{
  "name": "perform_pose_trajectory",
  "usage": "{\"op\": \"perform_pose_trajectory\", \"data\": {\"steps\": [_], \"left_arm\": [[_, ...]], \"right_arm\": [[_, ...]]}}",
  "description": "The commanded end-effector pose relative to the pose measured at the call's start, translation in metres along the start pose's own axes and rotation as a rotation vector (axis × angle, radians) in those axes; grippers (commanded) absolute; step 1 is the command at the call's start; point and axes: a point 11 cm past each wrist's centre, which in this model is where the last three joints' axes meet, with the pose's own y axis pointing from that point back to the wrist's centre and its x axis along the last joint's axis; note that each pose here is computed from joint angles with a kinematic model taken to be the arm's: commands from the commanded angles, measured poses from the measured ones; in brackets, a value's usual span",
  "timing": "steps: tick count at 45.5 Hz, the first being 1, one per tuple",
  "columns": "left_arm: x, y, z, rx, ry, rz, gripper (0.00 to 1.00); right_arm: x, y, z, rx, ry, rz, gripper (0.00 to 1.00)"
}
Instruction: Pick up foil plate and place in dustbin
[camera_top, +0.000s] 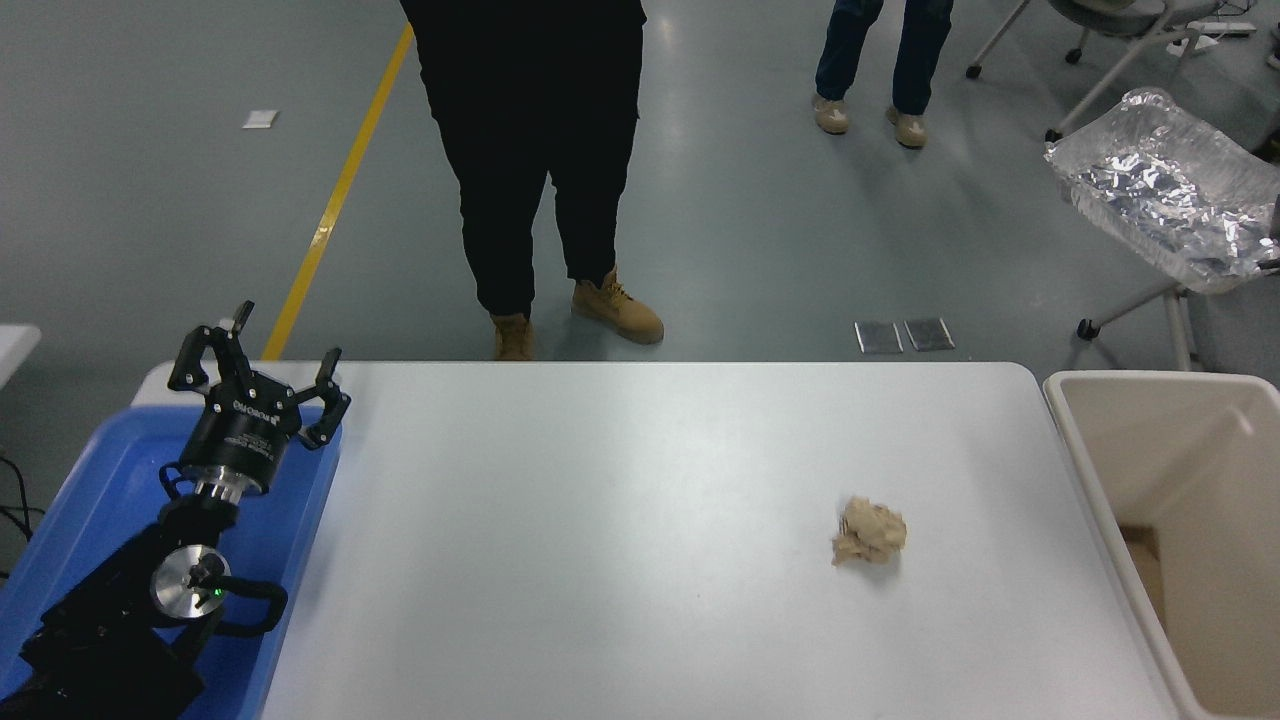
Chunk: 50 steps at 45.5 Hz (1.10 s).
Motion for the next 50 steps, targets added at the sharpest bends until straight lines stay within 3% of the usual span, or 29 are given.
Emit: {"op": "perform_pose_trajectory", "data": {"steps": [1,22,50], "left_arm": [[0.0,0.0,0.0,0.0,0.0,0.0,0.98],[0.0,0.0,0.0,-0.001,0.0,0.0,0.98],[0.0,0.0,0.001,-0.001,-0.001,0.0,0.98]], "right_arm": [[0.003,-0.047,0.051,-0.075,-0.064,0.139,0.0],[-0.055,-0.097,0.154,-0.188,-0.199,0.233,0.0],[-0.125,-0.1,0.267,-0.393,-0.28,0.235,0.0]]}}
